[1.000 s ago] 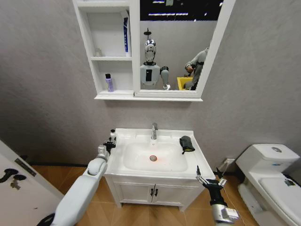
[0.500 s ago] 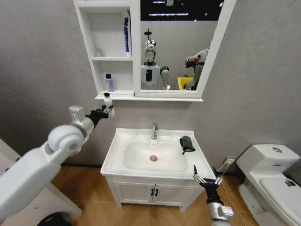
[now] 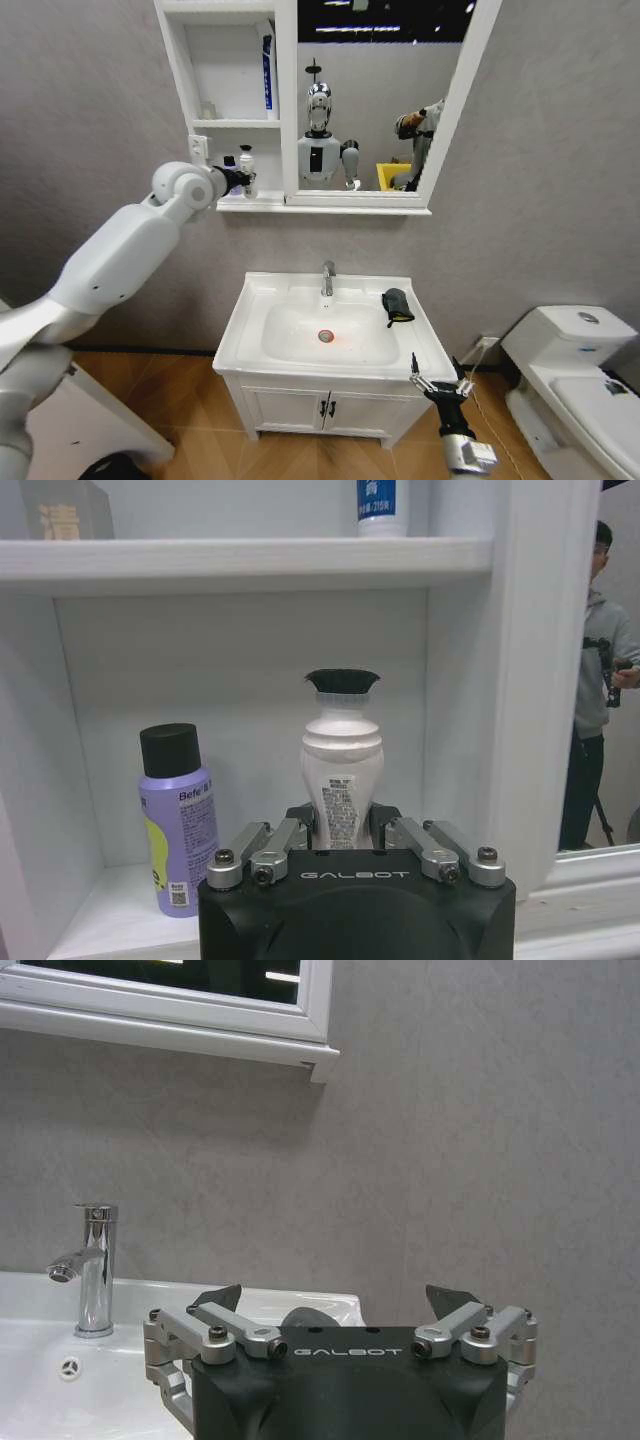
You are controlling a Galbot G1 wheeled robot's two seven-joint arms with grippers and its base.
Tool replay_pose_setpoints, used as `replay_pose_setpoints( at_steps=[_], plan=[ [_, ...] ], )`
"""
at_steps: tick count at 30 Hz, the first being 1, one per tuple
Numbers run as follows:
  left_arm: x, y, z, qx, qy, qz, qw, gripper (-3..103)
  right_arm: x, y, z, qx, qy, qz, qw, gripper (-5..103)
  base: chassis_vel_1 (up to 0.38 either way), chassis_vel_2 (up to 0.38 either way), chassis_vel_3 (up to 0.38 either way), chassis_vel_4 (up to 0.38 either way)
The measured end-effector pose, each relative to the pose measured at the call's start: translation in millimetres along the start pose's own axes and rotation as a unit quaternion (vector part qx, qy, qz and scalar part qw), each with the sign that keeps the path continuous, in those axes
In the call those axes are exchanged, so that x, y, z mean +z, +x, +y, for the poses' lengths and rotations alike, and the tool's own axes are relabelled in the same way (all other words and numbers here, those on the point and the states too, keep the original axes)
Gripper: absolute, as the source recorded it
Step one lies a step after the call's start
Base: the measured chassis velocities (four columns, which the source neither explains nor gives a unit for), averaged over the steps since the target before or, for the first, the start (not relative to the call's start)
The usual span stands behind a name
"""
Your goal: Move facial cleanser and shampoo from washbasin to cabinet, then wipe washbasin with towel.
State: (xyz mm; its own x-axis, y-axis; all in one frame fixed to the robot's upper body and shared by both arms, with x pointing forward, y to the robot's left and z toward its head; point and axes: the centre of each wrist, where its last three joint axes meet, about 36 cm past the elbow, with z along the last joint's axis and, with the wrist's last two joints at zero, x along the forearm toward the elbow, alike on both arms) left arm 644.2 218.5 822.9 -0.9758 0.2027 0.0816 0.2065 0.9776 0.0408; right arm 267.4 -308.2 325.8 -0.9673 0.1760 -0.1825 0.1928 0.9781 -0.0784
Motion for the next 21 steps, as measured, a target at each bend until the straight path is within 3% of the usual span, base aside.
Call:
replay_pose_setpoints(
  at_steps=[10,21],
  plan=[
    [1.6,-41.7,4.3,-0.03,0.018,0.001,0.9994,29,6.8,1.2,2.8,0.0,-0.002,0.006,1.0,100,0.0,0.0,0.0,0.0],
    [1.0,-49.6,-8.3,-0.022,0.02,0.0,0.9996,29,8.7,-2.6,-0.8,0.002,-0.003,0.003,1.0,100,0.0,0.0,0.0,0.0]
  ],
)
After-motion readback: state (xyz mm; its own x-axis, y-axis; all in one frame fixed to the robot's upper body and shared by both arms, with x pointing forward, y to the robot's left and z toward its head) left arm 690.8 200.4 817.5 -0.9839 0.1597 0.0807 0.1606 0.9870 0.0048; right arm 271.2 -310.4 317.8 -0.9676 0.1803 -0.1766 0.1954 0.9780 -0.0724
